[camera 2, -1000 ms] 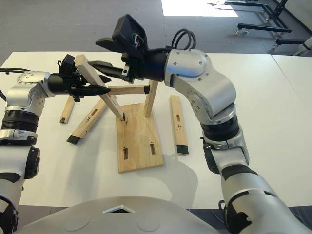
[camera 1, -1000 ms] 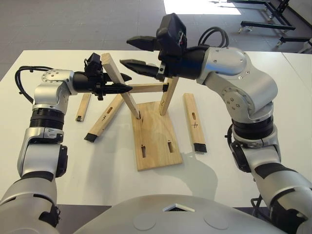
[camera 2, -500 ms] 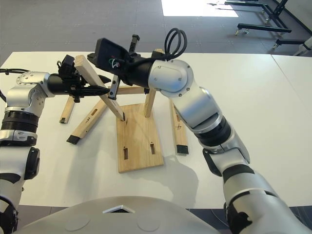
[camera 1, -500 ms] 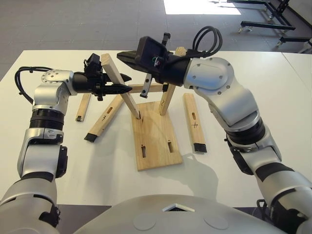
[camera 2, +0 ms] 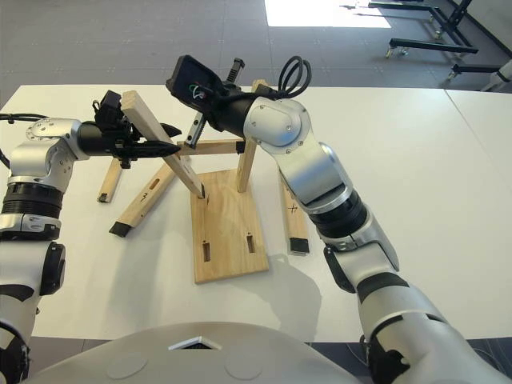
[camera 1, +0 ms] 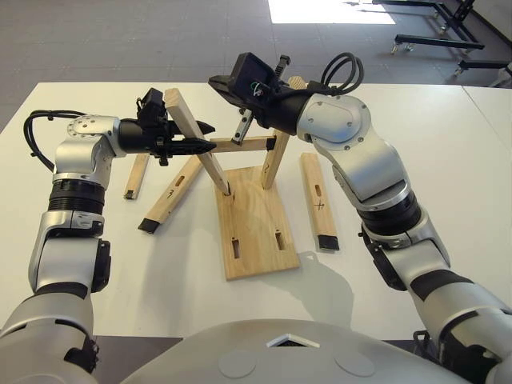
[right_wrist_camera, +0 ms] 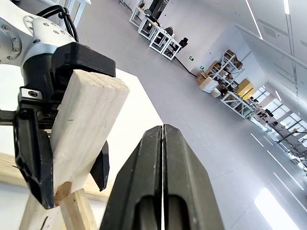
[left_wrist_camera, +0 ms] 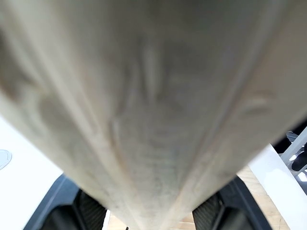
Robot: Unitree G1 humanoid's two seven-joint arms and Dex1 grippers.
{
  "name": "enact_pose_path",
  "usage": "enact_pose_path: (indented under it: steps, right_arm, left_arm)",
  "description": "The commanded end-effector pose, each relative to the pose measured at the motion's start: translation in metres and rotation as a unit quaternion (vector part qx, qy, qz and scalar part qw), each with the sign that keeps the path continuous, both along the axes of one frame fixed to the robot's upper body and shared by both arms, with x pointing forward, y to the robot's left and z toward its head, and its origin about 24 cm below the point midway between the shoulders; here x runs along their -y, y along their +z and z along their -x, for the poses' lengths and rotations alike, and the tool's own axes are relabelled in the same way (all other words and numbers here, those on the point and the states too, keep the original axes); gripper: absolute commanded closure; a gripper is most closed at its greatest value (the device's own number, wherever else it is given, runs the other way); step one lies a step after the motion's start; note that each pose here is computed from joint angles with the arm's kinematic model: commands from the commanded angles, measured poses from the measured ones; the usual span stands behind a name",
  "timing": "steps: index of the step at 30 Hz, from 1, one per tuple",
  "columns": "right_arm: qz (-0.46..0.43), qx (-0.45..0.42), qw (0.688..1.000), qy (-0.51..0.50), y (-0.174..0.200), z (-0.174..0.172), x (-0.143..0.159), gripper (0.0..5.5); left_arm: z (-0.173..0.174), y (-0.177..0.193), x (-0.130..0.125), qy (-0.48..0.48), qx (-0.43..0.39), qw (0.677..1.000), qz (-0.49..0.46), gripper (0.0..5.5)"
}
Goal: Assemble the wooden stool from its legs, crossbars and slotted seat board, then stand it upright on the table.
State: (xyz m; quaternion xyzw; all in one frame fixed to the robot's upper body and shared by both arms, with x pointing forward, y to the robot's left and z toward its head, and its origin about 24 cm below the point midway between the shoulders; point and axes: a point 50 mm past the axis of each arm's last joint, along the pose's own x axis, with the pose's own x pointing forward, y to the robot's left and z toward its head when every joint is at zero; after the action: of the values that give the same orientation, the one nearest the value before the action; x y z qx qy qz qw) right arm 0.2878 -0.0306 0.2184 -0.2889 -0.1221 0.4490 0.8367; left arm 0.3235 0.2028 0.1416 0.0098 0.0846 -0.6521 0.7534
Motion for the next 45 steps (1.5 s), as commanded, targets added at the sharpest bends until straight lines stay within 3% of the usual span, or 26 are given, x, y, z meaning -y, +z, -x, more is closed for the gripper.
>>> enact_pose_path:
  steps: [1,20,45]
  right_arm:
    - [0.033,0.015,0.999,-0.006,-0.010,0.001,0.002,5.48]
    - [0.119,0.076,0.990,-0.013,-0.040,0.003,0.010,5.48]
    - [0.166,0.069,0.984,-0.020,-0.070,0.000,0.016,5.48]
  left_arm:
    - [-0.001,0.000,0.001,0.001,-0.007,1.000,-0.016,3.48]
    - [-0.007,-0.004,0.007,0.004,-0.026,1.000,-0.013,3.48]
    - [-0.011,-0.002,0.005,0.017,-0.027,0.998,-0.045,3.48]
